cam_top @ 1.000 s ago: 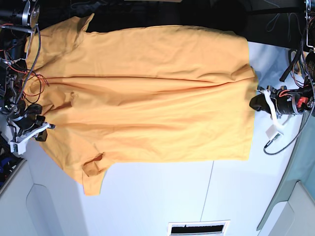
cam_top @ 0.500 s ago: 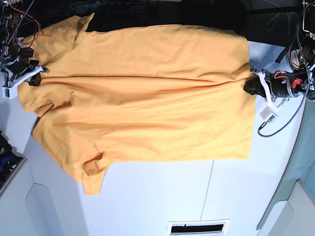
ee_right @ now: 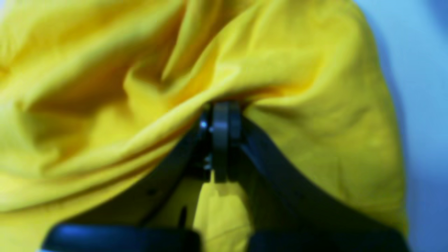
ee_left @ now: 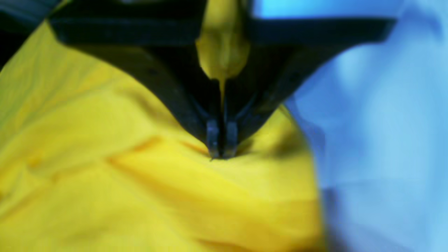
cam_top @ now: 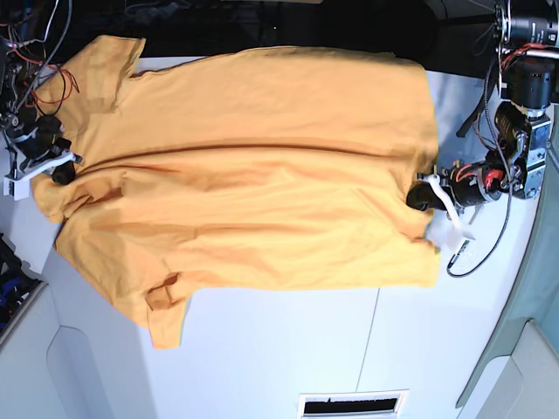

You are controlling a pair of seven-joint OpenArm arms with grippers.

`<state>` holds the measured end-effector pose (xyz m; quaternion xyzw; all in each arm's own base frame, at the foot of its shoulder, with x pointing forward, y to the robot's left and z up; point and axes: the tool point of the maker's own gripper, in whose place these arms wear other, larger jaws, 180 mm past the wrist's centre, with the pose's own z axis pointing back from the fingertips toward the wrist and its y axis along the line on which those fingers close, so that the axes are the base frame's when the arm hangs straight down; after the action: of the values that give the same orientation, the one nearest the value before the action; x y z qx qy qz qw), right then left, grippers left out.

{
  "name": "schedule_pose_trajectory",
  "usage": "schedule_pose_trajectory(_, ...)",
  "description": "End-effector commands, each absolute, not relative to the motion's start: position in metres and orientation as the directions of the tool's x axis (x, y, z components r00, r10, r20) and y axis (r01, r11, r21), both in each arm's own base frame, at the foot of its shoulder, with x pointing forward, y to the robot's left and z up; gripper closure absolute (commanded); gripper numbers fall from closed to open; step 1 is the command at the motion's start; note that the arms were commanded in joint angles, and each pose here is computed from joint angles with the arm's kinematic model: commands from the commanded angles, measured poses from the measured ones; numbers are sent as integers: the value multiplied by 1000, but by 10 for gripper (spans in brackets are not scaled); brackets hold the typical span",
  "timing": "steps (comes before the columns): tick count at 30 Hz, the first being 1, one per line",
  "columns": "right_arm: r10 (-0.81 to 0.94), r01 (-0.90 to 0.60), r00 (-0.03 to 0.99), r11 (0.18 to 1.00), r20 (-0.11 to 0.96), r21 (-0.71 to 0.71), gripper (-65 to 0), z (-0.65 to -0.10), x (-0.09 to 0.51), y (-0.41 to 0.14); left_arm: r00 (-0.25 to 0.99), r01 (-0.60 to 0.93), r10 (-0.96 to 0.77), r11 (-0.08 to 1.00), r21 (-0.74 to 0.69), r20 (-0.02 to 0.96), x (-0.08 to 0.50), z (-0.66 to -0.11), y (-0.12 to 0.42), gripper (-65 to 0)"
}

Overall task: Layout the t-shirt on the table in an organized manner, then fold the t-shirt properly
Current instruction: 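Release the shirt with the left gripper and move it to the shoulder corner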

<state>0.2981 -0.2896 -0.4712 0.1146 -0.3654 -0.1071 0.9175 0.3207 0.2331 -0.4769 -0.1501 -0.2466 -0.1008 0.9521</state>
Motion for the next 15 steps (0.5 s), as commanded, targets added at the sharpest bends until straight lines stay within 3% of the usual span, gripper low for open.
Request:
schedule_pose_trajectory(1,-274,116,701,955,658,274,0,-464,310,-298,886,231,-139,959,-162,442,320,-482,255,-15)
schedule_pose_trajectory(8,-301,115,656,946,692,302,0,-443,353,-298,866,127,-53,985,-116,497,380,-457,280,-15)
schedule_pose_trajectory(15,-301,110,646,946,702,305,0,-438,359,-298,836,110,-26,987,-120,549,424,-418,286,-16)
